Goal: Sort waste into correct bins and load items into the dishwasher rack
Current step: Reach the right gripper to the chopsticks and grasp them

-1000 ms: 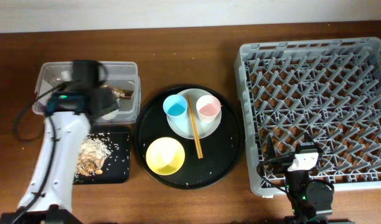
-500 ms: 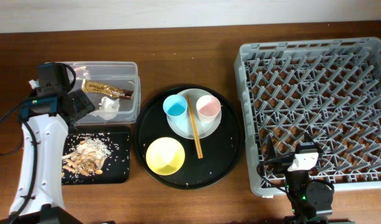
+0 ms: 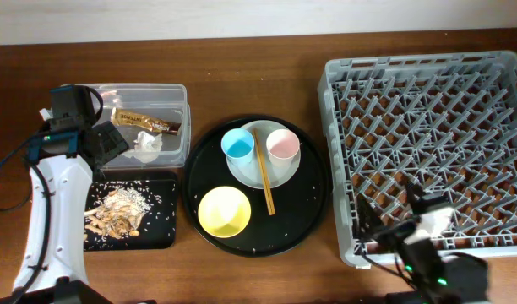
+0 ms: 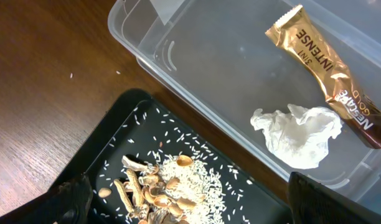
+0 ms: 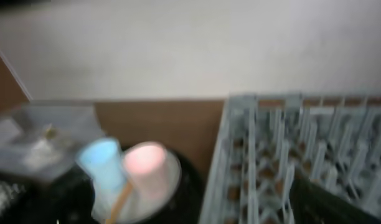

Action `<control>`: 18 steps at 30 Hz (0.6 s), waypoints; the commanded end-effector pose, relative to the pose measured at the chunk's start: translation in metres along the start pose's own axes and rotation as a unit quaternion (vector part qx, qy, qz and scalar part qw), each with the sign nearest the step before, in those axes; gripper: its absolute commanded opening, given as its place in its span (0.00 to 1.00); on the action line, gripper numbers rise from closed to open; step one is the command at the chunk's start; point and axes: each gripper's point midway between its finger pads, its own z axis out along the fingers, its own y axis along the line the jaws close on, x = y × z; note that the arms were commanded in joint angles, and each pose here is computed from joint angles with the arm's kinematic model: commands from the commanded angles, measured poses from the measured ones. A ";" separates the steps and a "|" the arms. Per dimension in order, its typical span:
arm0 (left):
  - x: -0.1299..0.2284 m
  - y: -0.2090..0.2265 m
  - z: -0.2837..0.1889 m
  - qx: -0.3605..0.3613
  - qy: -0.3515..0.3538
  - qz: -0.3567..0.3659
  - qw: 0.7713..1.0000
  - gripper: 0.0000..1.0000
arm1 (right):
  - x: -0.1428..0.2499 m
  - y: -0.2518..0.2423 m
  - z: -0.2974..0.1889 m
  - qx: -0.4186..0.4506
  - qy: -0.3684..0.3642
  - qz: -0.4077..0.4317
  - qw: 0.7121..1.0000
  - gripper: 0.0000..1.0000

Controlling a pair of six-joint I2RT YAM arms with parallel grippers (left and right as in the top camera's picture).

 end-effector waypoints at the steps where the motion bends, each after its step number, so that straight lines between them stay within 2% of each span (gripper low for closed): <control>1: -0.008 0.002 -0.010 0.003 -0.016 -0.002 1.000 0.99 | -0.059 0.029 -0.023 -0.037 0.047 0.024 0.998 0.98; 5: -0.008 0.002 -0.010 0.003 -0.016 -0.002 1.000 0.99 | -0.081 0.031 -0.018 -0.011 0.187 0.066 0.980 0.98; 7: -0.008 0.002 -0.010 0.003 -0.016 -0.002 1.000 0.99 | -0.071 0.034 -0.005 -0.015 0.293 0.104 0.950 0.98; 8: -0.008 0.002 -0.010 0.003 -0.016 -0.002 1.000 0.99 | -0.069 0.044 0.006 -0.045 0.330 0.128 0.934 0.98; 11: -0.008 0.002 -0.010 0.003 -0.016 -0.002 1.000 0.99 | -0.052 0.050 0.057 -0.094 0.403 0.182 0.892 0.98; 12: -0.008 0.002 -0.010 0.003 -0.016 -0.002 1.000 0.99 | -0.042 0.053 0.071 -0.113 0.425 0.204 0.875 0.84; 13: -0.008 0.002 -0.010 0.003 -0.016 -0.002 1.000 0.99 | -0.029 0.053 0.081 -0.113 0.449 0.211 0.861 0.57; 14: -0.008 0.002 -0.010 0.003 -0.016 -0.002 1.000 0.99 | -0.009 0.054 0.091 -0.107 0.484 0.211 0.843 0.55; 15: -0.008 0.002 -0.010 0.003 -0.016 -0.002 1.000 0.99 | 0.018 0.059 0.099 -0.094 0.529 0.191 0.821 0.47; 16: -0.008 0.002 -0.010 0.003 -0.016 -0.002 1.000 1.00 | 0.039 0.066 0.105 -0.087 0.560 0.164 0.807 0.43; 18: -0.008 0.002 -0.010 0.003 -0.016 -0.002 1.000 0.99 | 0.070 0.076 0.114 -0.073 0.596 0.113 0.792 0.36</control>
